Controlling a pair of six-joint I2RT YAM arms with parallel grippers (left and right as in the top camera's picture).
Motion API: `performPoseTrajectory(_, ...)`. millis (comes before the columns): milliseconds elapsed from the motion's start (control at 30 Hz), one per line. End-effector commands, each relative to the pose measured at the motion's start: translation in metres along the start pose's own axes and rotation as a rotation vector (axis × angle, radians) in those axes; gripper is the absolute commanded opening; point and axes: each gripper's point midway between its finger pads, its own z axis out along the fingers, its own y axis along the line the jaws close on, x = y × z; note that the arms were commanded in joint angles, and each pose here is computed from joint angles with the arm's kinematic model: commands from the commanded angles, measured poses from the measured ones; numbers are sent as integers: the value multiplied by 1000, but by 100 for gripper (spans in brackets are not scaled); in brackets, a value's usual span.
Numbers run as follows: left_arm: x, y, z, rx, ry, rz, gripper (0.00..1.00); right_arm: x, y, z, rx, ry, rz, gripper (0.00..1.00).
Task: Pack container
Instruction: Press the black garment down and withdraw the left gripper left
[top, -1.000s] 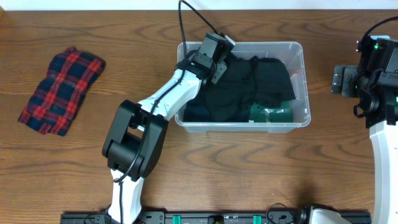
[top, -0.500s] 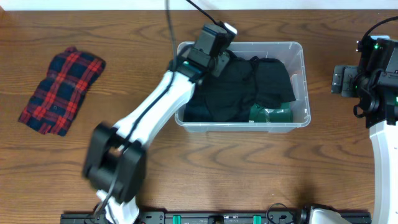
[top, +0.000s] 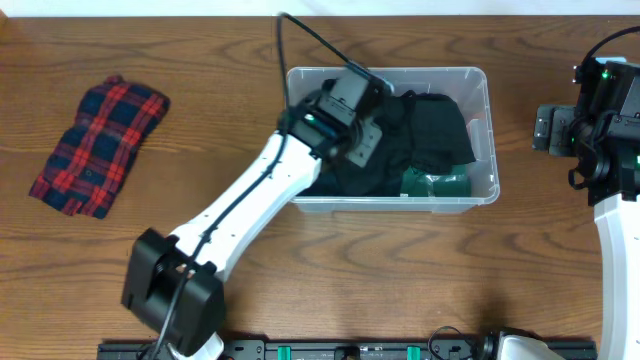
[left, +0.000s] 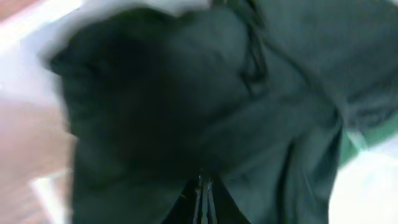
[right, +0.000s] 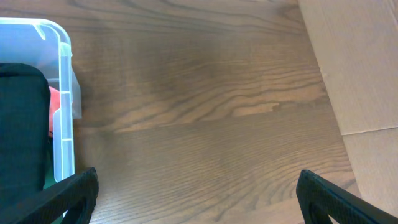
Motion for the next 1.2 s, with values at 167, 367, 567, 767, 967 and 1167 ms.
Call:
performPoseTrajectory(167, 52, -26, 41, 35, 190, -17, 6, -3, -5, -4, 17, -10, 24, 99)
performPoseTrajectory(367, 91, -40, 80, 32, 325, 7, 6, -2, -5, -4, 16, -6, 23, 99)
performPoseTrajectory(567, 92, -43, 83, 33, 339, 16, 6, -2, -5, -4, 16, -6, 23, 99)
performPoseTrajectory(767, 32, -38, 31, 39, 136, -3, 6, -1, -5, -4, 16, -4, 22, 99)
performPoseTrajectory(967, -24, 7, -47, -59, -131, -71, 9, -1, -5, -4, 16, -4, 22, 99)
performPoseTrajectory(1167, -26, 89, -114, -264, -233, -195, 13, -1, -5, -4, 15, -4, 22, 99)
